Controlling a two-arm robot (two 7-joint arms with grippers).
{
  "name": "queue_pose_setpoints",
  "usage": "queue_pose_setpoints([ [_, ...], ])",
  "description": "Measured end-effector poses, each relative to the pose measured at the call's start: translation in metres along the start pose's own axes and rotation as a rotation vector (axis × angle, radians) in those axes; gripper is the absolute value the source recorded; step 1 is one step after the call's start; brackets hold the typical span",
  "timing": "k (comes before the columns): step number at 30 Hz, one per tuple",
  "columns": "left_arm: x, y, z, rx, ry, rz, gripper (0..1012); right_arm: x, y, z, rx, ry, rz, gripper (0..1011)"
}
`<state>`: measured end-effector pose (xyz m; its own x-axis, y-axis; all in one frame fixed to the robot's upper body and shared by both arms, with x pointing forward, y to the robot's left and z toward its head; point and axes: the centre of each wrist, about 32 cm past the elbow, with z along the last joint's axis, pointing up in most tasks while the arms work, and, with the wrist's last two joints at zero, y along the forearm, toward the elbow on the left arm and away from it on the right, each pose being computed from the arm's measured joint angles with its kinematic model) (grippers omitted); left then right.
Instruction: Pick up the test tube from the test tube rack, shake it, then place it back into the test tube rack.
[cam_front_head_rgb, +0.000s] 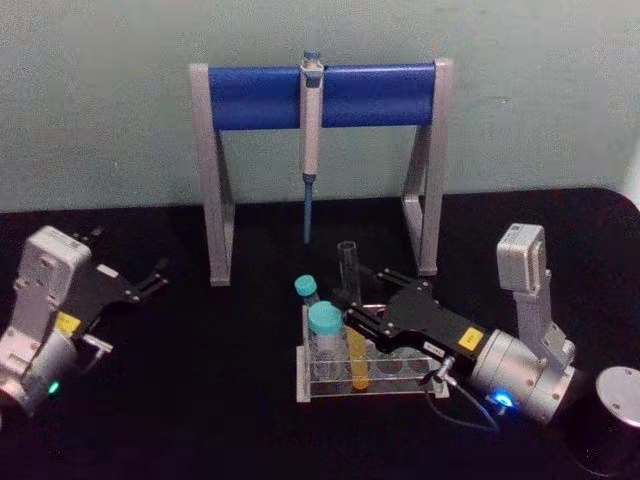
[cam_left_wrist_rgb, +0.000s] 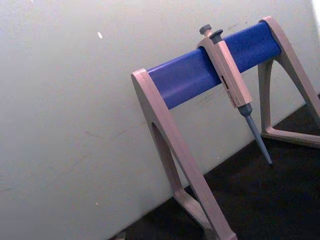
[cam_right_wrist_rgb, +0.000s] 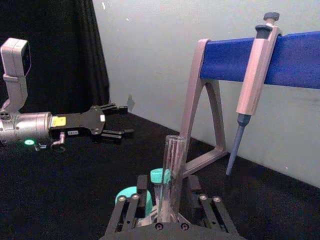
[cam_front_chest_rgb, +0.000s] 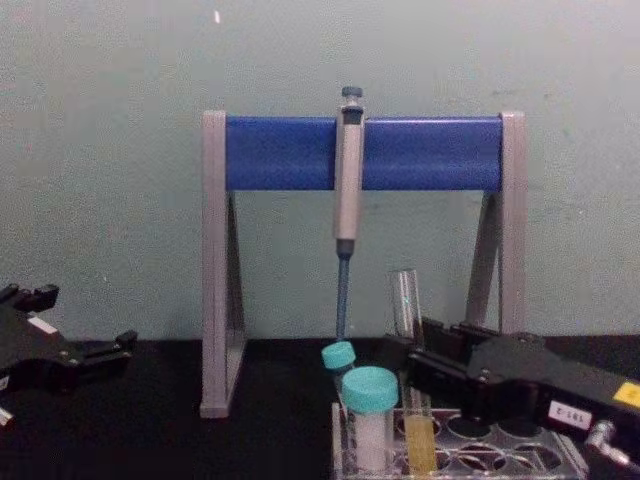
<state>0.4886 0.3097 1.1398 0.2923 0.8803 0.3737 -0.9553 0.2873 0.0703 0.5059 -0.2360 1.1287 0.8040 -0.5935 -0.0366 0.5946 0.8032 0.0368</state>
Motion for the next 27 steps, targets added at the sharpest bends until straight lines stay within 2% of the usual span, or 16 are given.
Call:
queue_pose_setpoints([
  [5,0.0,0.0,0.0,0.0,0.0,0.0,1001,0.0,0.0001,0.0001,0.0,0.0,0.0,622],
  [6,0.0,0.0,0.0,0.0,0.0,0.0,1001,0.0,0.0001,0.0001,0.0,0.0,0.0,690],
  [9,0.0,0.0,0.0,0.0,0.0,0.0,1001,0.0,0.0001,0.0002,0.001,0.001,0.0,763],
  [10,0.0,0.0,0.0,0.0,0.0,0.0,1001,0.0,0.0001,0.0003,0.001,0.001,0.001,817],
  [17,0.0,0.0,0.0,0.0,0.0,0.0,1001,-0.0001,0.0002,0.0004,0.002,0.001,0.001,1000],
  [27,0.0,0.0,0.0,0.0,0.0,0.0,1001,-0.0001,0.0002,0.0005,0.002,0.001,0.001,1000],
])
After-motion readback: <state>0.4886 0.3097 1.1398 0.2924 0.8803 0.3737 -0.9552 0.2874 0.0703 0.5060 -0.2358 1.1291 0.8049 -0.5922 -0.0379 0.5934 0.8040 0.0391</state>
